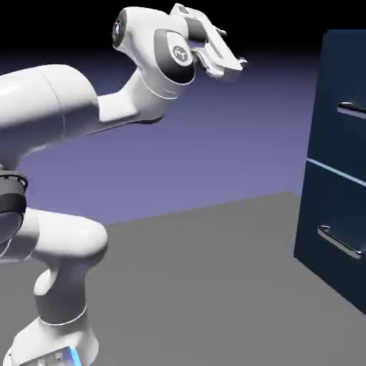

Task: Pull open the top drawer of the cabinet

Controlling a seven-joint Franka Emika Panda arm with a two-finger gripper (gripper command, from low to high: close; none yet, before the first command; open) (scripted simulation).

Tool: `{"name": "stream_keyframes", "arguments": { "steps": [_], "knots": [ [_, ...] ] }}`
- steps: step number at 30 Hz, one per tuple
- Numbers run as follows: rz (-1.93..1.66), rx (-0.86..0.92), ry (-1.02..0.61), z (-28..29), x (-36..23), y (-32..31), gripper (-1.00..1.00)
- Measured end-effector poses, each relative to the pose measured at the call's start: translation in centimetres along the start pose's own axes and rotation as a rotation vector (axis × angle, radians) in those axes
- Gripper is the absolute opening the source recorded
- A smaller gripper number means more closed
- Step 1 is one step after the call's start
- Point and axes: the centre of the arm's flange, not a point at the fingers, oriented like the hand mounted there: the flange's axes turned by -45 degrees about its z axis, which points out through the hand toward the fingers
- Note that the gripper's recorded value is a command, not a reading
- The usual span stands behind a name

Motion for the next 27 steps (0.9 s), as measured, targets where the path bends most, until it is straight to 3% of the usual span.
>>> {"name": "stream_keyframes", "arguments": {
  "steps": [13,27],
  "knots": [
    [-0.661,0.040,-0.124,3.6,-3.3,-6.2,0.00],
    [-1.358,0.189,-0.119,13.5,-1.2,-13.7,0.00]
  ]
}}
